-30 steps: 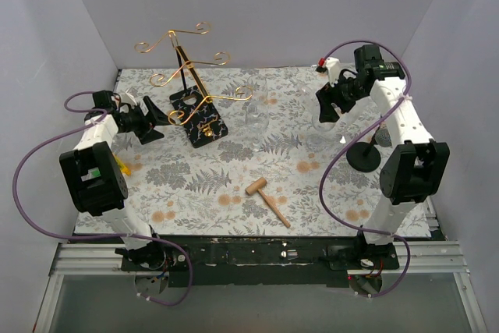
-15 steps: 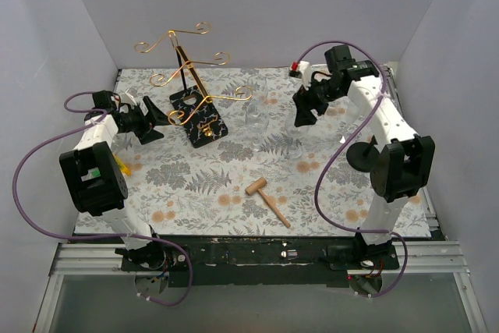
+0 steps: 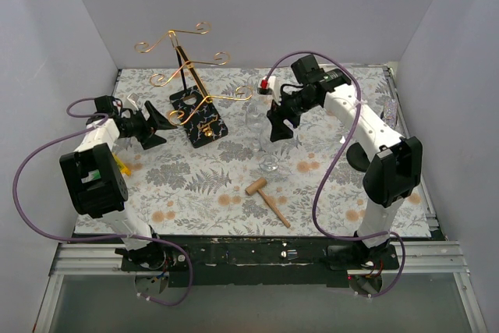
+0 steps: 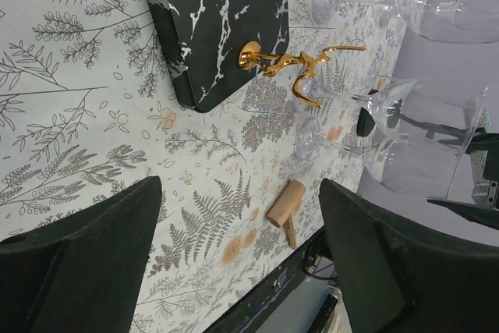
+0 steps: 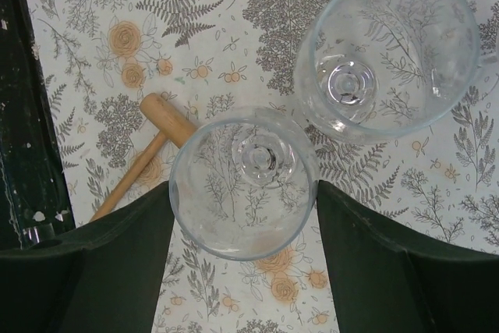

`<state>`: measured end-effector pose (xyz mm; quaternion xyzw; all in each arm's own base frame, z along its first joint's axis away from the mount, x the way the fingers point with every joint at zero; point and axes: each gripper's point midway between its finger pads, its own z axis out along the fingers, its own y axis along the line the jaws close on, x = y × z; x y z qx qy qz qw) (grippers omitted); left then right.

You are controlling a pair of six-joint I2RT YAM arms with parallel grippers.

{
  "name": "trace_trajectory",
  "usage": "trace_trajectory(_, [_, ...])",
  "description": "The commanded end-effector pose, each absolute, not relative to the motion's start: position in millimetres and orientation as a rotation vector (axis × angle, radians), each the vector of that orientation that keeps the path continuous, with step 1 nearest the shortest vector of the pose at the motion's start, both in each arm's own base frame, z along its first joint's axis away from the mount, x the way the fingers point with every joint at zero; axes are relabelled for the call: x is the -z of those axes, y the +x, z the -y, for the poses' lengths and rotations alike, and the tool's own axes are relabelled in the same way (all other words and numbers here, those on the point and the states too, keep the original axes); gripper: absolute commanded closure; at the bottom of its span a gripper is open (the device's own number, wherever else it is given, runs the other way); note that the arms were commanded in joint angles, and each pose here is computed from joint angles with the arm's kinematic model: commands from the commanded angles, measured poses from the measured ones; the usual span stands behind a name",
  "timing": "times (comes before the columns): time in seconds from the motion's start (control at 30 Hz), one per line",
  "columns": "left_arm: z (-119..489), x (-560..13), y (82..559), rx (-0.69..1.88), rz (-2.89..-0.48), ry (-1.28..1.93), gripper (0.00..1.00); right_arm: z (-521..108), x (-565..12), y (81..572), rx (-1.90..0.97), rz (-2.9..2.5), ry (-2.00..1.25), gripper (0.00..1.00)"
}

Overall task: Take the wine glass off the wine glass rack
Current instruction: Move the wine glass to the center of the board, then pick up the wine glass at the center of the board.

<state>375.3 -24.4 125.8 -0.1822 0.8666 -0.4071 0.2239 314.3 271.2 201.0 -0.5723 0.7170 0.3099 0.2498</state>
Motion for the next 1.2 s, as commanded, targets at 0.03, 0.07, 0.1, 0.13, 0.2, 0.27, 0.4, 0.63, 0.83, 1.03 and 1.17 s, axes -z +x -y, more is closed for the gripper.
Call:
trace_trajectory(0.03, [30.8,-146.2,371.3,1.15,-2.342,-0.447,0.18,-273.4,-192.0,297.1,-0.858,-1.957,-1.613,0.15])
trace_trajectory(0.07, [31.7,-146.9,371.2,1.153,-2.341,-0.442,0.18,-273.9,-191.1,295.8,-0.859,-1.96,-1.614,0.14])
trace_trajectory(0.1, [31.7,-145.9,370.8,1.152,-2.343,-0.444,0.18,-273.5,-192.2,296.2,-0.858,-1.961,-1.61,0.13])
trace_trajectory(0.13, [31.3,-146.1,370.8,1.154,-2.341,-0.447,0.18,-273.4,-191.7,296.0,-0.858,-1.961,-1.611,0.13])
trace_trajectory(0.2, [31.2,-147.4,371.9,1.154,-2.335,-0.443,0.18,-272.8,-193.9,296.9,-0.847,-1.957,-1.61,0.12])
trace_trajectory(0.27, [31.1,-147.9,371.8,1.151,-2.334,-0.443,0.18,-272.2,-197.6,297.7,-0.83,-1.948,-1.613,0.11])
trace_trajectory(0.4, [31.4,-147.8,370.8,1.151,-2.334,-0.442,0.17,-269.8,-213.5,300.1,-0.788,-1.91,-1.605,0.1])
trace_trajectory(0.63, [31.7,-145.3,371.9,1.159,-2.344,-0.448,0.18,-263.3,-240.8,297.3,-0.776,-1.865,-1.613,0.09])
trace_trajectory(0.83, [29.7,-144.9,377.6,1.165,-2.344,-0.451,0.18,-254.2,-263.7,312.0,-0.804,-1.856,-1.529,0.1])
trace_trajectory(1.03, [27.5,-145.3,382.4,1.155,-2.342,-0.449,0.17,-199.8,-275.5,428.1,-0.56,-2.015,-1.047,0.23])
trace_trajectory(1.17, [25.9,-146.5,386.1,1.148,-2.34,-0.444,0.17,-173.3,-250.3,473.0,-0.293,-2.008,-1.093,0.26])
